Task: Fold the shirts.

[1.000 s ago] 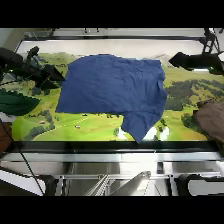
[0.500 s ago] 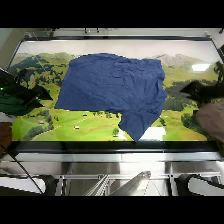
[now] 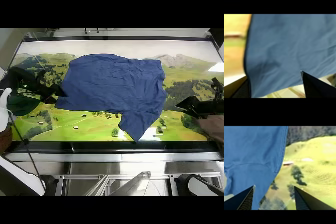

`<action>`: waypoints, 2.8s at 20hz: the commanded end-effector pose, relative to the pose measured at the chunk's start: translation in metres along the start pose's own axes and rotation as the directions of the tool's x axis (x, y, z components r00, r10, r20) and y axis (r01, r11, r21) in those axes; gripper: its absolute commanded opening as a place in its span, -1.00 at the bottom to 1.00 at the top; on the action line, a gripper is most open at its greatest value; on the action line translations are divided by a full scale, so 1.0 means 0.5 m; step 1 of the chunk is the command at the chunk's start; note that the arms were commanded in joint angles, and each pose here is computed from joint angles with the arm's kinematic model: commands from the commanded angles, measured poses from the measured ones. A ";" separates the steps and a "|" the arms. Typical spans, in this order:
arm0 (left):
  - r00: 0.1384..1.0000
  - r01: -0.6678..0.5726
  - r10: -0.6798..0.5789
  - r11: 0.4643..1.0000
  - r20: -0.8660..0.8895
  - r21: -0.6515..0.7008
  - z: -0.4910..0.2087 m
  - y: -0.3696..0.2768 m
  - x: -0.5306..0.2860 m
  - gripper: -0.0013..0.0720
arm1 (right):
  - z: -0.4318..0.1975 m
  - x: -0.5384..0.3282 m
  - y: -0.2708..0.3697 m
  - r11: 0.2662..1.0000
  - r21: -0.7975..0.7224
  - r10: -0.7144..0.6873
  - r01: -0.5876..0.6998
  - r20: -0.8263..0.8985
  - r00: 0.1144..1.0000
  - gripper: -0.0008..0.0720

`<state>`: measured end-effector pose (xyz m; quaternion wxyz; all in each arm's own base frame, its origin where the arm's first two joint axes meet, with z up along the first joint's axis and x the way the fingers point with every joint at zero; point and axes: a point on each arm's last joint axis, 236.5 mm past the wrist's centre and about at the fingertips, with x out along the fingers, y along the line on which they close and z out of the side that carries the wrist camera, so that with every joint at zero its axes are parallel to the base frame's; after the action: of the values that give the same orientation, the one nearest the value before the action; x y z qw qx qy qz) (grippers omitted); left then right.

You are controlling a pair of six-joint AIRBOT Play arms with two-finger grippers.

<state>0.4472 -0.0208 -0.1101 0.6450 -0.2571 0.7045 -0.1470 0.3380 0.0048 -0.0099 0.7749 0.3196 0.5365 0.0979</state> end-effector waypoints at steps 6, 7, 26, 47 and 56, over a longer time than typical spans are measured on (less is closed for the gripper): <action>0.984 0.125 -0.116 0.991 -0.132 0.058 -0.036 -0.043 0.024 -0.88 | -0.074 0.008 -0.046 0.995 0.061 -0.075 0.081 -0.092 0.993 0.52; 0.983 0.132 -0.122 0.989 -0.139 0.064 -0.039 -0.047 0.024 -0.88 | -0.089 0.025 -0.051 0.993 0.100 -0.056 0.066 -0.096 0.994 0.52; 0.961 0.173 -0.148 0.981 -0.232 0.090 -0.087 -0.069 0.000 -0.88 | -0.050 0.225 0.123 0.869 0.254 0.443 -0.424 -0.021 0.896 -0.93; 0.607 -0.298 -0.526 0.544 0.596 0.784 -0.531 -0.608 -0.788 -0.88 | -0.041 -0.826 0.672 0.367 -0.922 0.906 -0.123 0.324 0.271 -0.94; 0.743 0.178 -0.553 0.706 0.377 0.686 -0.258 -0.453 -0.624 -0.88 | 0.218 -0.471 0.445 0.699 -0.678 0.600 -0.226 0.386 0.701 -0.94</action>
<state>0.3346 -0.0596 0.3488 0.8559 -0.1451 0.2627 -0.4212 0.3282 0.0247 0.4075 0.9125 0.1863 0.0222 0.3634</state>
